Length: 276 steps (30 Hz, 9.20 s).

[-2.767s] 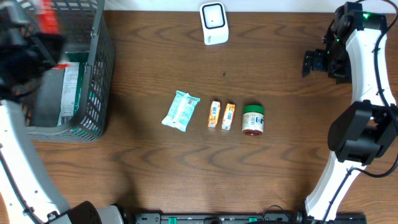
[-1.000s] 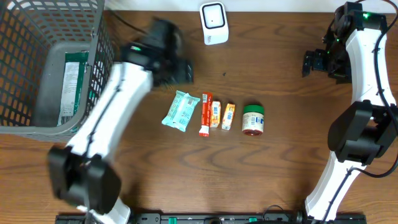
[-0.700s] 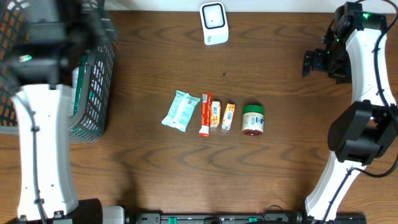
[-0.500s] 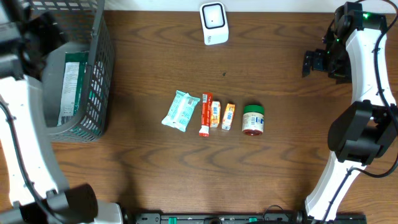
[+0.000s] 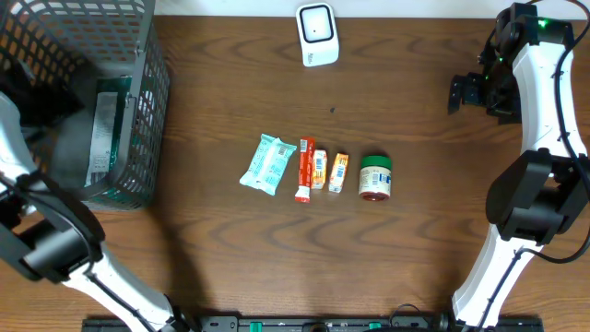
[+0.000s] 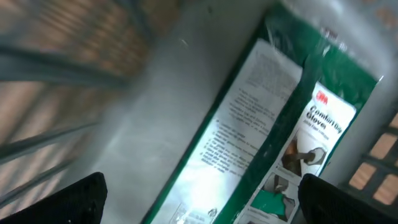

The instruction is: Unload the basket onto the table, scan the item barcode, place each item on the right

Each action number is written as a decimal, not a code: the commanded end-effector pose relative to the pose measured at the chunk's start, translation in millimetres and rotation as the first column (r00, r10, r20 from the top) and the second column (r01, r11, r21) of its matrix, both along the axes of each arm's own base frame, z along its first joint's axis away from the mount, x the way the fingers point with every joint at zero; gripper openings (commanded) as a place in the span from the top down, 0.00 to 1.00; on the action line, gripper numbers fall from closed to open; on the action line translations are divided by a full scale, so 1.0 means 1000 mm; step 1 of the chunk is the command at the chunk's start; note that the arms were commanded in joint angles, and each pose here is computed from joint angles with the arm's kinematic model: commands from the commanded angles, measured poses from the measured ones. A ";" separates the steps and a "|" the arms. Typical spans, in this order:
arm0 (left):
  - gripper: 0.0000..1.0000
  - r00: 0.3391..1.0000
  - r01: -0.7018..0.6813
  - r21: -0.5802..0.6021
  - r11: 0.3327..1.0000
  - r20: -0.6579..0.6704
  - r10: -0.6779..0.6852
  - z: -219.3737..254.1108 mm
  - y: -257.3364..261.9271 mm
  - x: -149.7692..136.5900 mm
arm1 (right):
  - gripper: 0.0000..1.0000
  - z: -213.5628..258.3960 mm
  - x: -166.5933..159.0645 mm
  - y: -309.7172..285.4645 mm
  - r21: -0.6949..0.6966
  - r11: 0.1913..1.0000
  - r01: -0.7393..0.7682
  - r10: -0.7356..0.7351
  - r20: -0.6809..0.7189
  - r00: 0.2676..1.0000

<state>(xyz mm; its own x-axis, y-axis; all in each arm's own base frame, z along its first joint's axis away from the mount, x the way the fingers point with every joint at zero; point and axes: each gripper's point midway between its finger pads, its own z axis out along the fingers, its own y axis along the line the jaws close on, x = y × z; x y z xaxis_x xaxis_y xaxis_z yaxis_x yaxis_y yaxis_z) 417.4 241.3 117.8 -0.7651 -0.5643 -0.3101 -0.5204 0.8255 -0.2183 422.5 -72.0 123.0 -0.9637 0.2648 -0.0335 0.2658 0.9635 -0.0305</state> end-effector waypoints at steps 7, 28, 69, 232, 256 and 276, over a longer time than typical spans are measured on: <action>0.02 0.988 0.056 -0.180 0.982 -0.132 -0.081 -0.087 -0.022 -0.006 | 0.01 0.002 0.002 -0.002 -0.008 1.000 -0.005 0.006 0.009 1.000; 0.63 0.977 0.187 -0.471 0.862 -0.005 -0.215 -0.099 -0.096 0.014 | 0.01 0.002 0.002 -0.002 -0.008 1.000 -0.005 0.005 0.008 1.000; 0.93 0.874 0.338 0.084 0.937 0.340 -0.346 0.229 -0.251 -0.091 | 0.01 0.002 0.002 -0.002 -0.008 1.000 -0.005 0.005 0.009 1.000; 0.74 0.719 0.031 0.472 0.881 0.601 -0.348 0.183 -0.193 0.069 | 0.01 0.002 0.002 -0.002 -0.008 1.000 -0.005 0.005 0.008 1.000; 0.17 0.840 0.366 0.244 0.898 0.328 -0.432 0.132 -0.296 -0.039 | 0.01 0.002 0.002 -0.002 -0.008 1.000 -0.005 0.006 0.008 1.000; 0.16 0.856 0.378 0.232 0.896 0.282 -0.434 0.124 -0.295 -0.048 | 0.01 0.002 0.002 -0.002 -0.008 1.000 -0.005 0.005 0.008 1.000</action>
<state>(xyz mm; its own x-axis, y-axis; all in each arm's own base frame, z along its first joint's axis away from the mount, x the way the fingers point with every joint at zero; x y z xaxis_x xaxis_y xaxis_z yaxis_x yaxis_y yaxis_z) 369.9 -53.7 242.4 -0.7570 -0.1396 -0.6383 -0.0503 0.9865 -0.1561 422.6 -72.0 123.0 -0.9638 0.2645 -0.0338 0.2655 0.9636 -0.0305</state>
